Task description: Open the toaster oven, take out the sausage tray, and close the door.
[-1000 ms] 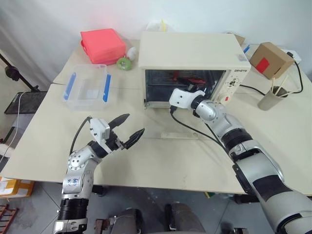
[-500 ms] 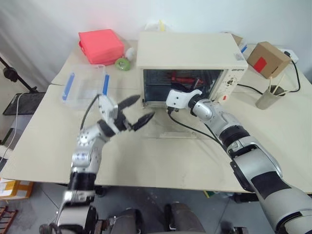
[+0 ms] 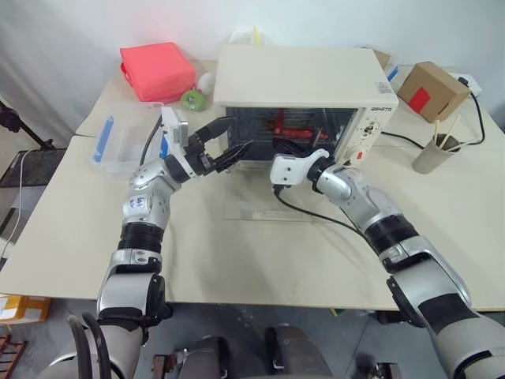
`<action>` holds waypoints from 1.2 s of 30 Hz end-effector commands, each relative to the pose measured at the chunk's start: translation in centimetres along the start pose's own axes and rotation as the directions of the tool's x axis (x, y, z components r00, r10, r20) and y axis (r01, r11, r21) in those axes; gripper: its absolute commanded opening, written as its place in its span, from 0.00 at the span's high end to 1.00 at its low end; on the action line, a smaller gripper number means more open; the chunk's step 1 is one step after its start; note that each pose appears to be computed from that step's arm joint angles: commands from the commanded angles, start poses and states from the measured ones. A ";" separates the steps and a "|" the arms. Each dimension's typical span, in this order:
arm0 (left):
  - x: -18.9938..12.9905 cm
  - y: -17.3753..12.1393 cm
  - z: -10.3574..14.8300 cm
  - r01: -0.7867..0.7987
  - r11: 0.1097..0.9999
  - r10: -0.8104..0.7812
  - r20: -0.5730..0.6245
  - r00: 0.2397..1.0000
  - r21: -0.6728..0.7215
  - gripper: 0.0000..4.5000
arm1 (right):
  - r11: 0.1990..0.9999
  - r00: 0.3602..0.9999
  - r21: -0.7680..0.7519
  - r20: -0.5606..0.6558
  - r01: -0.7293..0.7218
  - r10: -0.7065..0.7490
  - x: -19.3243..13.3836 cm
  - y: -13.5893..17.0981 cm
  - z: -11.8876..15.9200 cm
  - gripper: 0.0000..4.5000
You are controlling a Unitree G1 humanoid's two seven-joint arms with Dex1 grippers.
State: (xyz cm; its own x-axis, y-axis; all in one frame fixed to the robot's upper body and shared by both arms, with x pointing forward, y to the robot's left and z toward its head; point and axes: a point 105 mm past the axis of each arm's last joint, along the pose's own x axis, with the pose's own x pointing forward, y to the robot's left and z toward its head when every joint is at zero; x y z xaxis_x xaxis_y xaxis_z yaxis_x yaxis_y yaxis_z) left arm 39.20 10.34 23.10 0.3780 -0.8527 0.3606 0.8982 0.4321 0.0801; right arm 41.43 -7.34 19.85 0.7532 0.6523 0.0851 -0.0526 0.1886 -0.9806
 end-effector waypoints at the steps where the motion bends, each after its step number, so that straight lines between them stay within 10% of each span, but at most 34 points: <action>1: -0.1 0.1 0.6 0.014 1.000 -0.014 0.014 1.000 -0.009 0.00 | 0.999 0.997 -0.015 0.058 0.043 -0.042 -1.8 -1.8 1.8 0.99; 36: -6.1 -1.9 -1.0 -0.003 0.978 -0.025 -0.132 0.991 -0.210 0.00 | 0.994 0.995 0.047 -0.018 -0.097 0.098 -11.4 3.6 5.3 0.99</action>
State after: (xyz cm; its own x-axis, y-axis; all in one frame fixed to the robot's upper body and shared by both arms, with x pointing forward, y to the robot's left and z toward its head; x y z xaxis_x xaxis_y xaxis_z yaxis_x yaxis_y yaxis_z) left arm 35.93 14.53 18.75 0.4034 -0.8909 0.2085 0.9136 0.3796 -0.1455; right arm 29.38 -9.91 15.43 0.7598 0.6491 -0.0375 -0.1832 0.1584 -0.9702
